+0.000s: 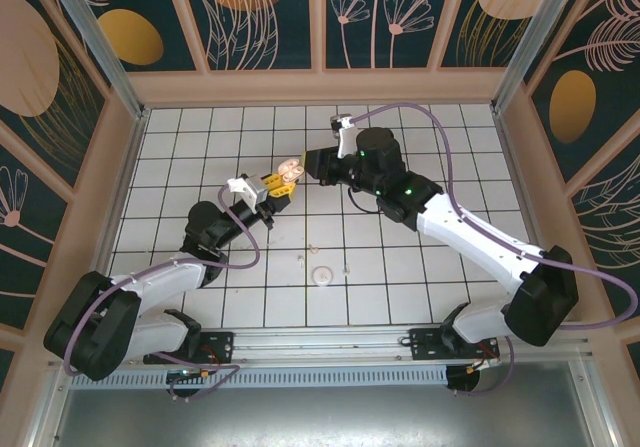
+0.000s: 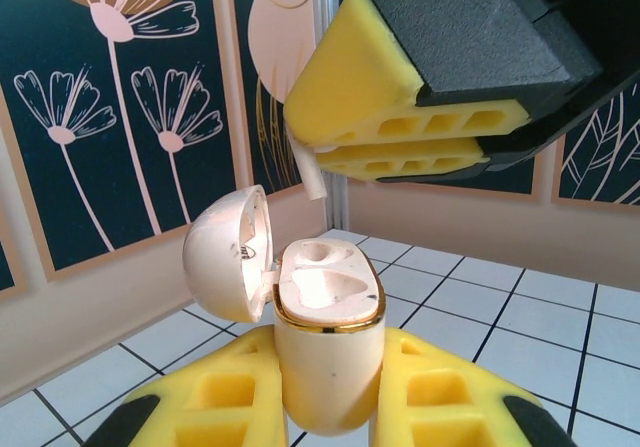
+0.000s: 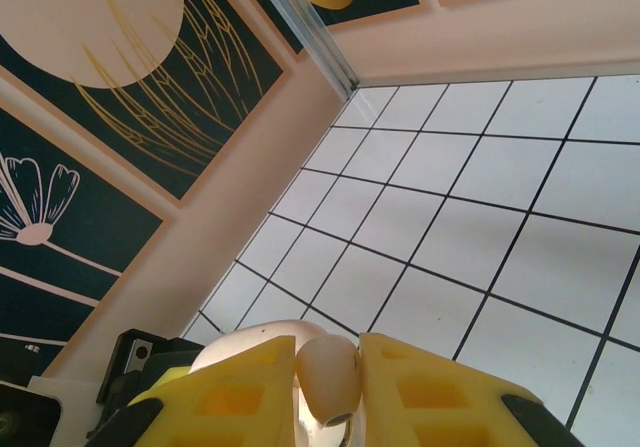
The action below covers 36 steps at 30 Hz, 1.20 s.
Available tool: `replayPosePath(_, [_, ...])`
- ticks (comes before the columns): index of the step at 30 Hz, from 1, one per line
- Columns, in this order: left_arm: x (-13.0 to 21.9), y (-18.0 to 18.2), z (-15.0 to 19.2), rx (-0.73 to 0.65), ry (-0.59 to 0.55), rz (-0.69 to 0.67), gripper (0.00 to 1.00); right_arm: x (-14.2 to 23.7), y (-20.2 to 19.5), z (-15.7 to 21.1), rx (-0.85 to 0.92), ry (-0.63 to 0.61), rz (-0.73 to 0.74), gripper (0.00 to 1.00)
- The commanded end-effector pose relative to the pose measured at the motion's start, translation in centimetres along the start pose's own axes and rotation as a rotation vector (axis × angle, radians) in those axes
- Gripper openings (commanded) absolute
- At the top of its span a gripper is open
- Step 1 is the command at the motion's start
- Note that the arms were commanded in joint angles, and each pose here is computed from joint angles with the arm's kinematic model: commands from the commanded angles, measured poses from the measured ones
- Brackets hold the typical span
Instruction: Insert the wireless bluetooth earbuds into the charging case
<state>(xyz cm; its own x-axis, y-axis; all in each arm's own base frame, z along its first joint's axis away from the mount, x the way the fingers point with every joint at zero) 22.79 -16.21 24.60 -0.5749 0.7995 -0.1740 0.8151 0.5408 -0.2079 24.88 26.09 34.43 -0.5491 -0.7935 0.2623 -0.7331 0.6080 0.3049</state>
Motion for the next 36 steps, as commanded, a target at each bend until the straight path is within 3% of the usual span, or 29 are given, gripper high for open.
replayPosePath(1, [-0.4, -0.5, -1.6, -0.012, -0.072, 0.026, 0.11, -0.5, 0.4, 0.0, -0.007, -0.025, -0.037, 0.21])
replayPosePath(27, [-0.7, -0.6, -2.4, 0.009, -0.109, 0.036, 0.11, -1.2, 0.2, 1.5, -0.021, 0.035, -0.066, 0.21])
replayPosePath(36, [-0.6, -0.8, -2.8, 0.002, -0.12, 0.044, 0.11, -1.4, -0.3, 2.1, -0.025, 0.069, -0.008, 0.21])
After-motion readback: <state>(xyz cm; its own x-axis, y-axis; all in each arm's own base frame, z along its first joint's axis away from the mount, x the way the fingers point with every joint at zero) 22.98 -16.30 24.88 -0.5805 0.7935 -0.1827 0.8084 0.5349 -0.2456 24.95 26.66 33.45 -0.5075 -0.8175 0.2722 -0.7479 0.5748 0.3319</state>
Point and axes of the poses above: each hand's point on the last joint's axis, 136 mm out from that joint toward the fingers, its own x axis back along the fingers, its own y axis along the line the jaws close on, z = x × y, the point moved 10 cm from there along x, back along the fingers, and after that the axes turned 15 degrees about x, right-handed, at the moved point
